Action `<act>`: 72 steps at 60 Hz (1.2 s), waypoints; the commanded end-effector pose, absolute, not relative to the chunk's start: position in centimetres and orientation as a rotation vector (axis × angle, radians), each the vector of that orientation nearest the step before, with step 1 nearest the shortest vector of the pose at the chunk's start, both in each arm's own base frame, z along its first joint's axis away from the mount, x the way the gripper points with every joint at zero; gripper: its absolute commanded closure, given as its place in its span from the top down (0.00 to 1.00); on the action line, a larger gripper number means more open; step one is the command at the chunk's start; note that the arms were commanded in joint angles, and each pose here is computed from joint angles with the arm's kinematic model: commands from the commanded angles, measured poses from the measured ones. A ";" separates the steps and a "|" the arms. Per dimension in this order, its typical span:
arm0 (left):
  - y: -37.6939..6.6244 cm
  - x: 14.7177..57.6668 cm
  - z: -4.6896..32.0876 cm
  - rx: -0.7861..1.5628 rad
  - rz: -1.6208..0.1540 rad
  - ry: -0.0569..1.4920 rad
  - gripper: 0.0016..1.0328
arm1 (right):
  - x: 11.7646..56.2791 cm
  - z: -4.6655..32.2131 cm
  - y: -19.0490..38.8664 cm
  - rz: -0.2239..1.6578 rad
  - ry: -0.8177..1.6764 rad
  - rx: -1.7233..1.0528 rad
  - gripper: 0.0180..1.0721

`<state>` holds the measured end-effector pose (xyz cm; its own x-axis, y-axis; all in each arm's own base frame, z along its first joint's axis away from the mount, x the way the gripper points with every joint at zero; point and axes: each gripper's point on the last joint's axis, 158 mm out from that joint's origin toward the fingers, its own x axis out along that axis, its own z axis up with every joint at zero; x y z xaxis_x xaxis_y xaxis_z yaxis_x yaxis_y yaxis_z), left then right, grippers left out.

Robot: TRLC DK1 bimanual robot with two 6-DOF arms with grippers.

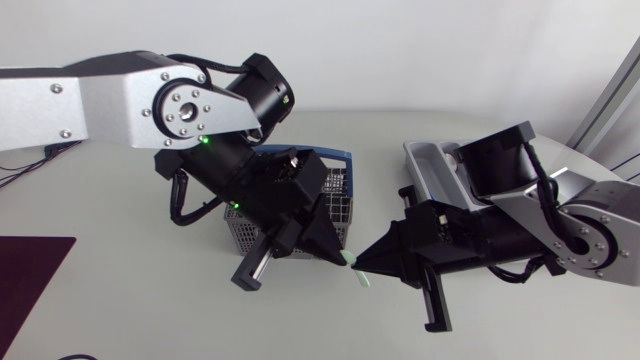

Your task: Unload the cutlery basket into the drawer organizer.

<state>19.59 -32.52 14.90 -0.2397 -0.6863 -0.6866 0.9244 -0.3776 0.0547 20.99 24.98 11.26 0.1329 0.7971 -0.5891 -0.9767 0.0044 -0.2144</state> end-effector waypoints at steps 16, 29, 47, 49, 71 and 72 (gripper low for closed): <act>-33.4 21.8 18.2 0.618 -1.763 0.471 0.96 | 20.7 10.7 24.3 1.412 0.384 -0.643 0.05; -32.9 24.1 19.0 0.521 -1.651 0.525 0.96 | 22.0 9.8 21.8 1.341 0.412 -0.673 0.05; -31.2 26.5 18.0 0.539 -1.402 0.609 0.96 | 24.6 9.0 15.4 1.151 0.438 -0.826 0.05; -30.9 26.6 17.9 0.541 -1.383 0.620 0.96 | 24.9 9.0 14.7 1.132 0.441 -0.837 0.05; -26.9 30.0 15.3 0.550 -1.080 0.752 0.96 | 27.9 7.8 3.2 0.862 0.513 -0.985 0.05; -26.7 30.1 15.2 0.552 -1.068 0.756 0.96 | 27.9 7.8 2.7 0.854 0.515 -0.988 0.05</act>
<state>30.05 -27.77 15.34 0.2463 -0.5916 -0.7677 0.9421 0.3322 0.0462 28.52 4.45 9.37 0.5885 0.4136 -0.6947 -0.8085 0.3041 -0.5039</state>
